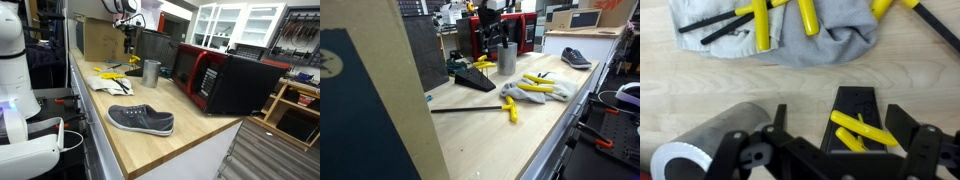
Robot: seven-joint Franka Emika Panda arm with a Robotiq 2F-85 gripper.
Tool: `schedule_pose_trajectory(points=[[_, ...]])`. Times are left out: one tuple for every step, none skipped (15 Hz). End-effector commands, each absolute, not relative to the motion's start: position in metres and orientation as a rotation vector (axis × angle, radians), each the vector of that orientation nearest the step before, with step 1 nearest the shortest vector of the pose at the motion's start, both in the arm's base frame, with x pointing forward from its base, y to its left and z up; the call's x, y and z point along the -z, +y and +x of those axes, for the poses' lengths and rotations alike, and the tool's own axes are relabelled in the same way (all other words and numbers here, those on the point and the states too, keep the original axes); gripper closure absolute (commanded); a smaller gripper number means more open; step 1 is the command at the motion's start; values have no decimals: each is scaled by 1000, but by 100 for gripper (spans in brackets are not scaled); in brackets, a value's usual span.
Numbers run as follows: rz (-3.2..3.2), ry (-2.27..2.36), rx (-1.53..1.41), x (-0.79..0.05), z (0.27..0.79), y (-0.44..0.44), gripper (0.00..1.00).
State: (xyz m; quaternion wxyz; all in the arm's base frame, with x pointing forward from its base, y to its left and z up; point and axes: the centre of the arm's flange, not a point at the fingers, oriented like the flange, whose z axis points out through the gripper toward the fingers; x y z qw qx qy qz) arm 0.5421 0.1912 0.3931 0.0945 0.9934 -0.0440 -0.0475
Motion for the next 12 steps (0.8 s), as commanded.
schedule_pose_trajectory(points=[[2900,-8,47,-379,556,183,0],[2894,-24,8,-375,559,183,0],[2891,-34,-33,-374,563,183,0],[2896,-42,-68,-370,565,184,0],[2903,-62,-105,-370,568,184,0],[2909,-74,-128,-367,570,185,0],[2916,-87,-149,-366,572,185,0],[2923,-105,-170,-364,574,184,0],[2933,-115,-187,-362,575,183,0],[2938,-121,-200,-362,575,182,0],[2943,-121,-213,-362,575,181,0],[2955,-117,-221,-366,574,179,0]])
